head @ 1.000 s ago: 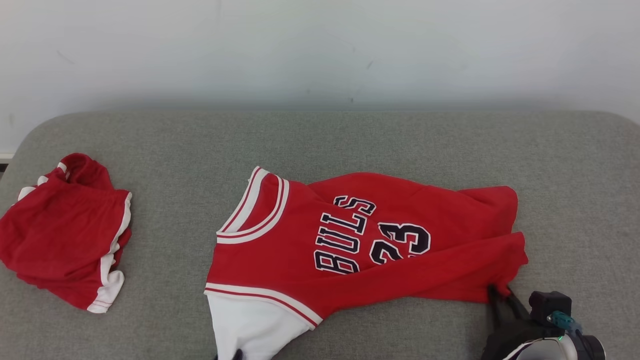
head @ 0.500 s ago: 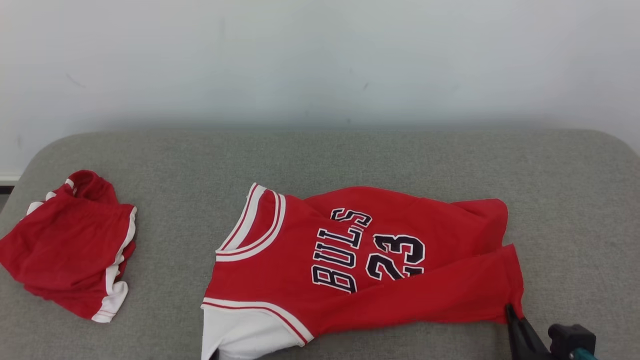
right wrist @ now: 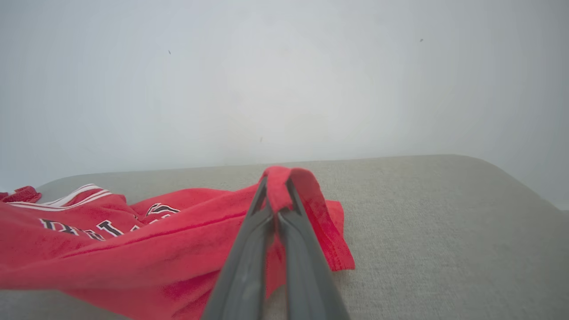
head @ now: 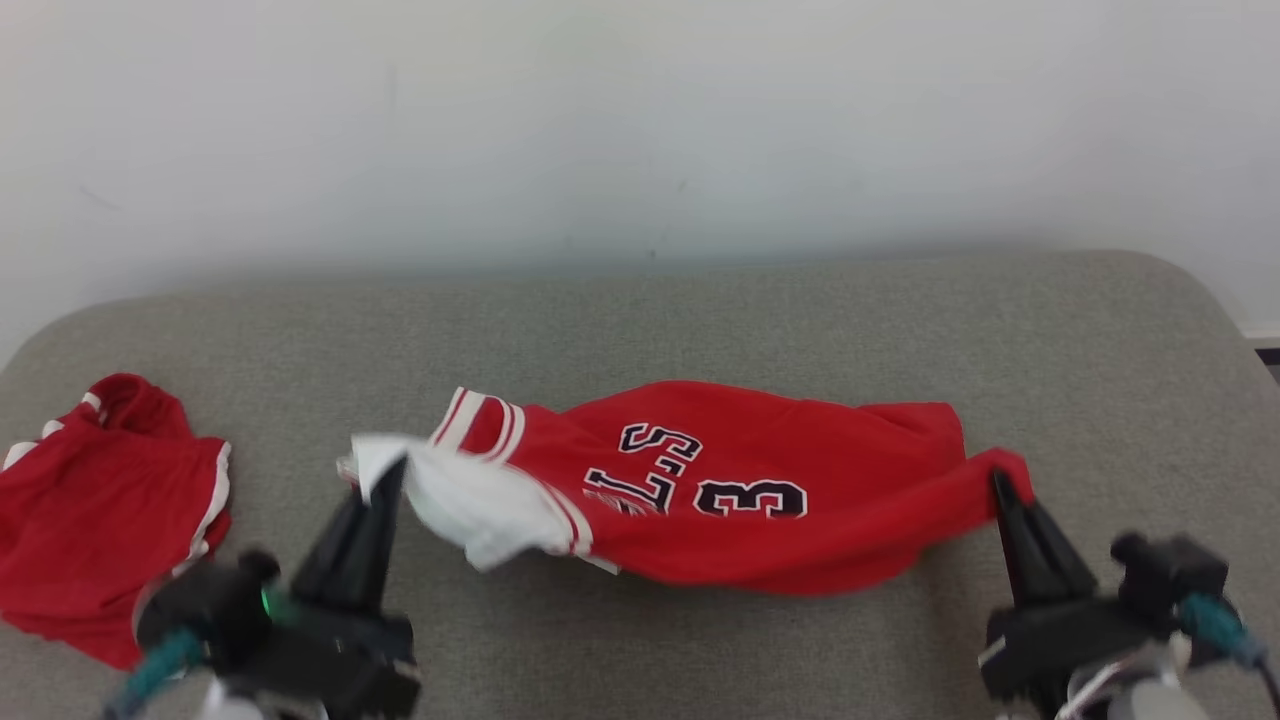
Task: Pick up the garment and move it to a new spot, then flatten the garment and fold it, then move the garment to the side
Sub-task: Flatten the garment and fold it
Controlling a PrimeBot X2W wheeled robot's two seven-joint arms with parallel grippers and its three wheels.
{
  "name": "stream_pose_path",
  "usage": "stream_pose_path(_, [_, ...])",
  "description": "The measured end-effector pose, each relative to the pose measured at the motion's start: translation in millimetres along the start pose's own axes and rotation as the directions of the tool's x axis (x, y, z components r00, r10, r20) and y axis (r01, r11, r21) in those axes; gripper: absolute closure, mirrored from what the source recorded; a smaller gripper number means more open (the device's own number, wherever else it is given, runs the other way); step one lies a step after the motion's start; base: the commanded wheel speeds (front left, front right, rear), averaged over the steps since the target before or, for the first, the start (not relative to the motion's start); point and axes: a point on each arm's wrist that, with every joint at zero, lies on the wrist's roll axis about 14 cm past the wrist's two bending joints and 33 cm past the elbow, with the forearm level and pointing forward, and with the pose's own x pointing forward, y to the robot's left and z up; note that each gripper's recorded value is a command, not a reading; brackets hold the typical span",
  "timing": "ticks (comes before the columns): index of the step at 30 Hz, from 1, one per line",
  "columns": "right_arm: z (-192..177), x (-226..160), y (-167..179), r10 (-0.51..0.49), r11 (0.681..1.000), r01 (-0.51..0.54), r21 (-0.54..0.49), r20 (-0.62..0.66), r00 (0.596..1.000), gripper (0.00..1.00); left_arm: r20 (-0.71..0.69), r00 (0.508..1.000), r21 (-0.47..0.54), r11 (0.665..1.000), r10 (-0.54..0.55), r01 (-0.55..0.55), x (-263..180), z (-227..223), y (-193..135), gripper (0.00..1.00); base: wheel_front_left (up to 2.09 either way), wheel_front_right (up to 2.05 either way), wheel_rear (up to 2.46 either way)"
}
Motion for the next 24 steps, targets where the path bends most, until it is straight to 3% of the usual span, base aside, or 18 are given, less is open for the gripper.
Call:
stream_pose_path(8, [103,73,-10,0.029,1.0,-0.029,-0.004,0.154,0.988,1.0,0.058,0.977,0.187,0.964,-0.203,0.19,102,88,-4,1.0,0.0,0.0,0.0])
stream_pose_path(12, [147,123,-8,0.043,0.999,-0.049,0.025,0.182,0.982,1.0,0.121,0.972,0.204,0.963,-0.201,0.173,155,140,14,1.0,0.0,0.0,0.0])
stream_pose_path(15, [174,159,-17,0.014,0.994,-0.036,0.107,0.201,0.979,1.0,0.141,0.969,0.246,0.955,-0.204,0.165,192,168,23,1.0,0.0,0.0,0.0])
stream_pose_path(24, [225,250,-26,-0.035,0.963,-0.031,0.266,0.239,0.97,1.0,0.267,0.949,0.271,0.958,-0.167,0.093,277,232,51,1.0,0.0,0.0,0.0])
